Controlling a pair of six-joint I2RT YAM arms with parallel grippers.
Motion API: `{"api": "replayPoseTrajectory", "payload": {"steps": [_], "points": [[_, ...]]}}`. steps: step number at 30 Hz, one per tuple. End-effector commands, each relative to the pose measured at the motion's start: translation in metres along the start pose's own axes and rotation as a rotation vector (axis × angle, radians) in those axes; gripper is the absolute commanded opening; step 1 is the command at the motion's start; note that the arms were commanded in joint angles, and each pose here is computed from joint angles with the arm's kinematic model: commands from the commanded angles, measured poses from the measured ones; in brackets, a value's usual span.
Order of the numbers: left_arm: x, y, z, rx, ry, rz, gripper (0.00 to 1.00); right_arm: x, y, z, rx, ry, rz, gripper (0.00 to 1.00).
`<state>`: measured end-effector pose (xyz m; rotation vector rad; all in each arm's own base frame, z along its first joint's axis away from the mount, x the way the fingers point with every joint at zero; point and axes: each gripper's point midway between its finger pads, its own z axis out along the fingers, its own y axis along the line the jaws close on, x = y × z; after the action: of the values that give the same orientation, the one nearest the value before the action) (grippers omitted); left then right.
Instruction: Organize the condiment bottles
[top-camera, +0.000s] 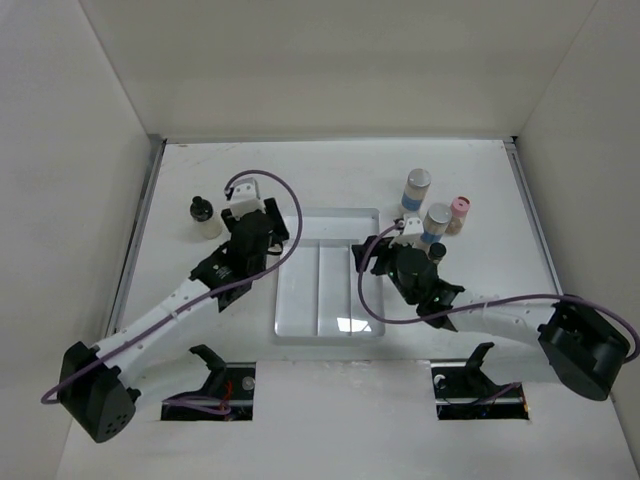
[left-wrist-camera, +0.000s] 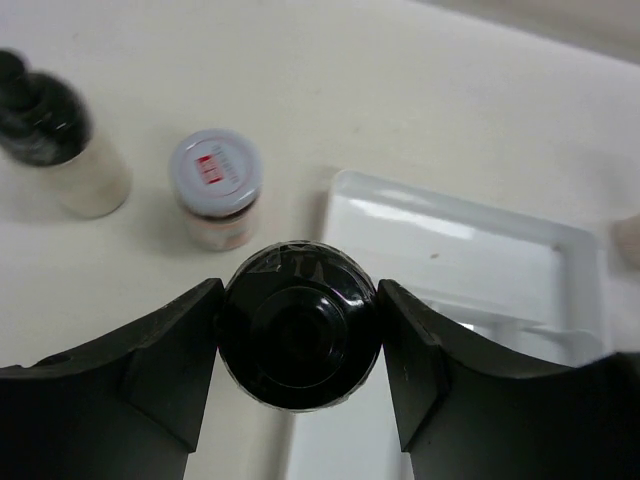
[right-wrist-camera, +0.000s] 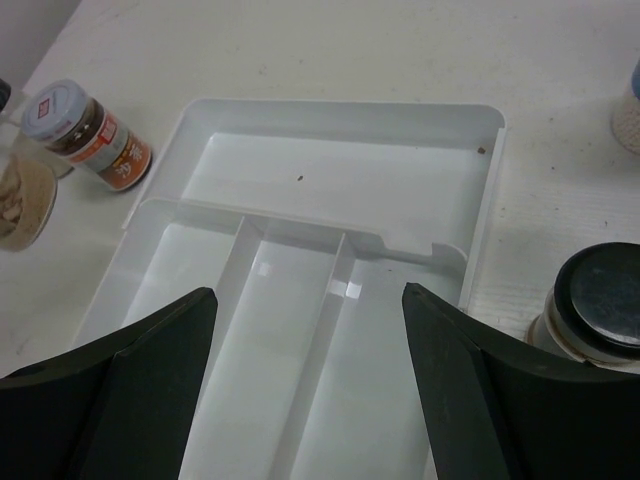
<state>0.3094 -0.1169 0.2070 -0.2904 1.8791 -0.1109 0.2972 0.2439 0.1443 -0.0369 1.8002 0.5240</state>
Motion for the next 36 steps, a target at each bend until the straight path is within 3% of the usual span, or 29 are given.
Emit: {"api": "replayPoseTrajectory", "payload": {"steps": [1, 8, 20, 26, 30, 36], "points": [[-0.049, -0.047, 0.007, 0.099, -0.144, -0.082, 0.39, -0.031, 0.007, -0.004, -0.034, -0.107, 0.07, 0.82], [-0.041, -0.109, 0.066, 0.177, -0.12, -0.036, 0.39, -0.028, -0.008, -0.002, 0.021, -0.083, 0.07, 0.81], [0.022, -0.115, 0.126, 0.135, -0.011, 0.054, 0.43, -0.037, -0.01, -0.006, 0.006, -0.109, 0.096, 0.81], [0.048, -0.101, 0.126, 0.078, 0.015, 0.093, 0.69, -0.035, -0.013, -0.004, 0.014, -0.105, 0.095, 0.82], [0.035, -0.1, 0.115, 0.09, -0.009, 0.077, 0.85, -0.028, -0.015, 0.0, 0.026, -0.084, 0.09, 0.82], [-0.012, -0.101, 0.075, 0.135, -0.106, 0.016, 0.89, -0.027, -0.015, 0.001, 0.025, -0.083, 0.09, 0.83]]}}
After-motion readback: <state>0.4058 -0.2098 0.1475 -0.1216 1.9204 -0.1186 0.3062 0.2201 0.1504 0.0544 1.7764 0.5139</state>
